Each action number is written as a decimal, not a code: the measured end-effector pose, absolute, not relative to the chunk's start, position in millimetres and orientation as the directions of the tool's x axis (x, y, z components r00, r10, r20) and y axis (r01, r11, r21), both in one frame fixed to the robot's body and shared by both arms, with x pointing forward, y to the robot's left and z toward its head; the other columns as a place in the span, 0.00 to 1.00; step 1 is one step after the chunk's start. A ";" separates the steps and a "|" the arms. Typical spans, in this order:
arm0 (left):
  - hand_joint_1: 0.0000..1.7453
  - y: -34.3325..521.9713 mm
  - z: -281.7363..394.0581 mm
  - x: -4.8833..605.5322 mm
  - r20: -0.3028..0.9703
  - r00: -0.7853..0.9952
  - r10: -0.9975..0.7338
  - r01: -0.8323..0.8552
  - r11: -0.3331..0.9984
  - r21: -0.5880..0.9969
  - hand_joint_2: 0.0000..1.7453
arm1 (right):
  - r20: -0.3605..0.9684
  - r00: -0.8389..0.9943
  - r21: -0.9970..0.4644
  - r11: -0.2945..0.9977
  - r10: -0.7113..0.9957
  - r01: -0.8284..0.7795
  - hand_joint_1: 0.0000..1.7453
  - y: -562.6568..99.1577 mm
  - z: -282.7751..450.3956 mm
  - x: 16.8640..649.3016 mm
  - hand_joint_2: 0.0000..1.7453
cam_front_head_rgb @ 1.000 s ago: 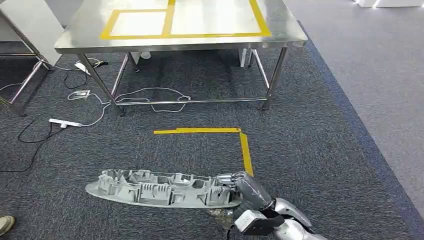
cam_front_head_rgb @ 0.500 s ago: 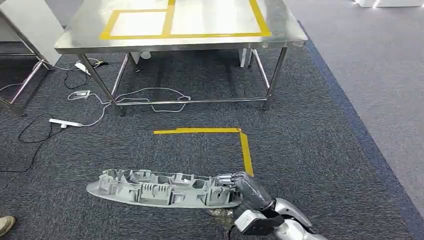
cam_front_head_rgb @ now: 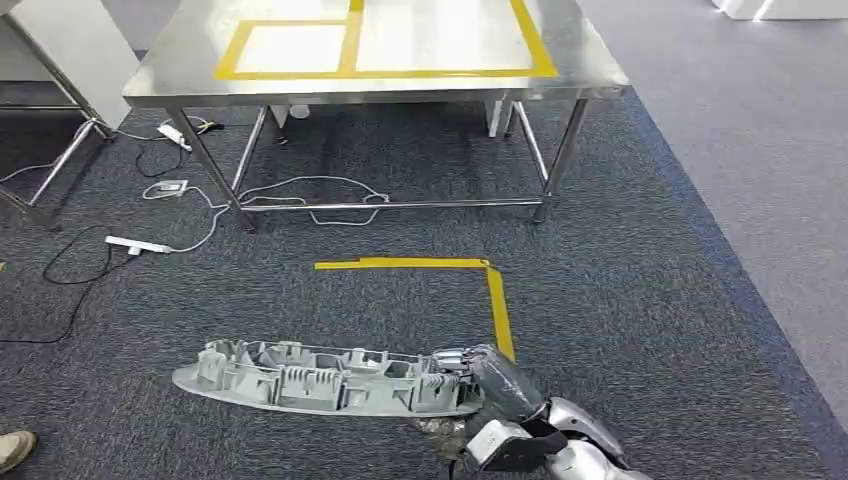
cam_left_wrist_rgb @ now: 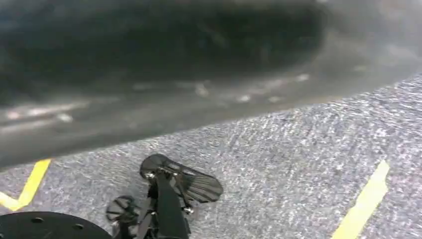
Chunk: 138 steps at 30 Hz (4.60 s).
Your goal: Take the parts from the cabinet and place them on the table.
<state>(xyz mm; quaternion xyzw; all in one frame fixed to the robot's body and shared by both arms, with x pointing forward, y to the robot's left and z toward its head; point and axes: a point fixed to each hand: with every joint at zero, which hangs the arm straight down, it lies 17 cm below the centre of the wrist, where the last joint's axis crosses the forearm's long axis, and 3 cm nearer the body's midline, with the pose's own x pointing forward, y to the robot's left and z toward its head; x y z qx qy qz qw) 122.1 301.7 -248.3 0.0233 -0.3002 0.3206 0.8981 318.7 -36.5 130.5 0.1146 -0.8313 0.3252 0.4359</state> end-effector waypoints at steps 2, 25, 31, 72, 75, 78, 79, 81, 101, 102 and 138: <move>0.00 300.7 -247.2 124.0 0.559 0.610 0.562 -0.586 0.795 -0.159 0.00 | 0.799 -0.594 -0.441 0.762 0.094 -0.474 0.94 -36.6 130.8 319.2 1.00; 0.00 306.8 -246.5 123.0 0.569 0.615 0.546 -0.575 0.804 -0.151 0.00 | 0.802 -0.591 -0.432 0.767 0.086 -0.474 0.94 -33.4 132.0 317.9 1.00; 0.00 306.4 -246.7 121.7 0.568 0.612 0.551 -0.580 0.800 -0.152 0.00 | 0.806 -0.586 -0.431 0.767 0.089 -0.476 0.94 -33.6 129.4 317.1 1.00; 0.00 308.9 -243.5 129.1 0.591 0.627 0.508 -0.531 0.833 -0.153 0.00 | 0.817 -0.569 -0.415 0.784 0.097 -0.462 0.94 -37.2 126.1 321.7 1.00; 0.00 309.8 -243.4 129.7 0.592 0.627 0.506 -0.530 0.834 -0.152 0.00 | 0.817 -0.569 -0.415 0.784 0.097 -0.462 0.94 -37.3 126.1 321.8 1.00; 0.00 311.1 -243.5 129.3 0.593 0.630 0.502 -0.526 0.837 -0.150 0.00 | 0.817 -0.568 -0.415 0.784 0.097 -0.463 0.94 -37.3 125.8 321.6 1.00; 0.00 311.2 -243.6 129.1 0.592 0.631 0.501 -0.525 0.838 -0.149 0.00 | 0.817 -0.568 -0.415 0.783 0.097 -0.463 0.94 -37.3 125.8 321.6 1.00; 0.00 311.9 -243.5 129.2 0.593 0.631 0.500 -0.524 0.838 -0.148 0.00 | 0.817 -0.568 -0.414 0.783 0.097 -0.463 0.94 -37.3 125.8 321.5 1.00; 0.00 308.2 -244.5 129.5 0.582 0.644 0.496 -0.513 0.845 -0.152 0.00 | 0.827 -0.552 -0.407 0.790 0.106 -0.459 0.94 -39.2 122.0 323.3 1.00; 0.00 308.0 -244.4 129.8 0.583 0.644 0.496 -0.512 0.845 -0.153 0.00 | 0.827 -0.553 -0.406 0.790 0.105 -0.458 0.94 -39.0 122.8 323.7 1.00; 0.00 310.4 -244.5 128.3 0.585 0.647 0.489 -0.507 0.849 -0.148 0.00 | 0.833 -0.543 -0.403 0.791 0.108 -0.460 0.94 -37.8 119.5 325.4 1.00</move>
